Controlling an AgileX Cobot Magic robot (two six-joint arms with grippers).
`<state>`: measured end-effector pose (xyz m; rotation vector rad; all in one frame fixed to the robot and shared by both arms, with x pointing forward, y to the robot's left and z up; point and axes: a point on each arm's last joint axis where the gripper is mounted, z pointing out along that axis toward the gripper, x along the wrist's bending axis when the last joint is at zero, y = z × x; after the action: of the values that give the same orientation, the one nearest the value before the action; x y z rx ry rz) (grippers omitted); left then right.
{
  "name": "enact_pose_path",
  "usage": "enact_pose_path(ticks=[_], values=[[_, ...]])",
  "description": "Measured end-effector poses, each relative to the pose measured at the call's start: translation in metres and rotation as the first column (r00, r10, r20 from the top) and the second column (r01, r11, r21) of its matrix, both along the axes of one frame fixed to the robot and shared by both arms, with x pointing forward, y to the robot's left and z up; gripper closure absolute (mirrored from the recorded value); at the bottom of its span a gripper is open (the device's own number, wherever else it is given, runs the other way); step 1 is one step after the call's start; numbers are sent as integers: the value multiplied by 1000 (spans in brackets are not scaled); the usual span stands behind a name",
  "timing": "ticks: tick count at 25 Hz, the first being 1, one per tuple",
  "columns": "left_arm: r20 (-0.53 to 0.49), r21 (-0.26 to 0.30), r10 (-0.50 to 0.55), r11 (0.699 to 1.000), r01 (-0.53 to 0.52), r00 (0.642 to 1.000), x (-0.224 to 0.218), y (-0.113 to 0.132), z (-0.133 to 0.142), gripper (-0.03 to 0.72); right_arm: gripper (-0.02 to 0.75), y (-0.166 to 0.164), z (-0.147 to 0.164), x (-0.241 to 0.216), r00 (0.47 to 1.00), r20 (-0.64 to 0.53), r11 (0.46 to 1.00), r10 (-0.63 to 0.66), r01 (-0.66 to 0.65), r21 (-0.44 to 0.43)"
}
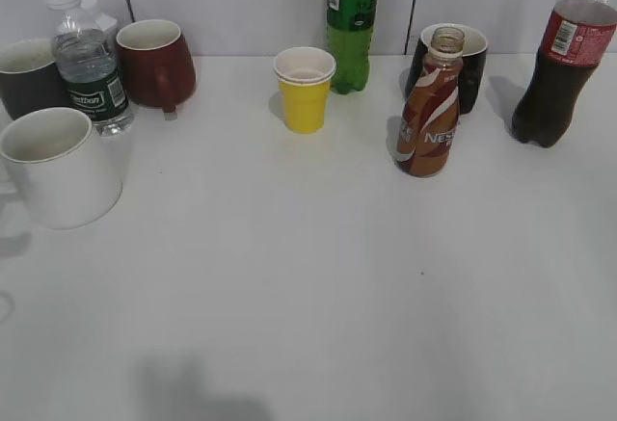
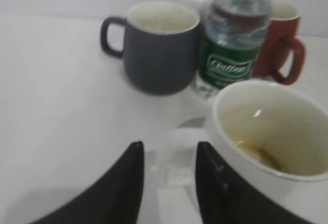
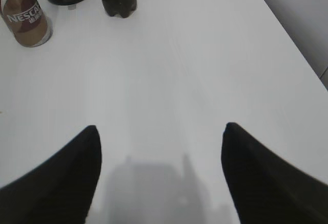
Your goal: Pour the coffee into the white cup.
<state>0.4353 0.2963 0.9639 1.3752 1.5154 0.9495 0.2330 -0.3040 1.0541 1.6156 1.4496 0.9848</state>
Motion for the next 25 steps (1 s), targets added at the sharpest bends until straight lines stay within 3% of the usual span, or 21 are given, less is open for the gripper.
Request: enact_pose_path(ticks=[3, 6, 16, 25], values=[[-26, -20, 24, 1000, -24, 999, 0, 1, -13, 323, 167, 0, 0, 0, 1000, 0, 1000, 1, -1, 1], [-2, -20, 28, 999, -28, 1000, 4, 2, -20, 286, 167, 0, 0, 0, 1000, 0, 1000, 1, -1, 1], [53, -4, 34, 999, -34, 998, 22, 2, -49, 276, 167, 0, 0, 0, 1000, 0, 1000, 1, -1, 1], [39, 4, 35, 999, -35, 999, 26, 2, -67, 274, 167, 0, 0, 0, 1000, 0, 1000, 1, -1, 1]])
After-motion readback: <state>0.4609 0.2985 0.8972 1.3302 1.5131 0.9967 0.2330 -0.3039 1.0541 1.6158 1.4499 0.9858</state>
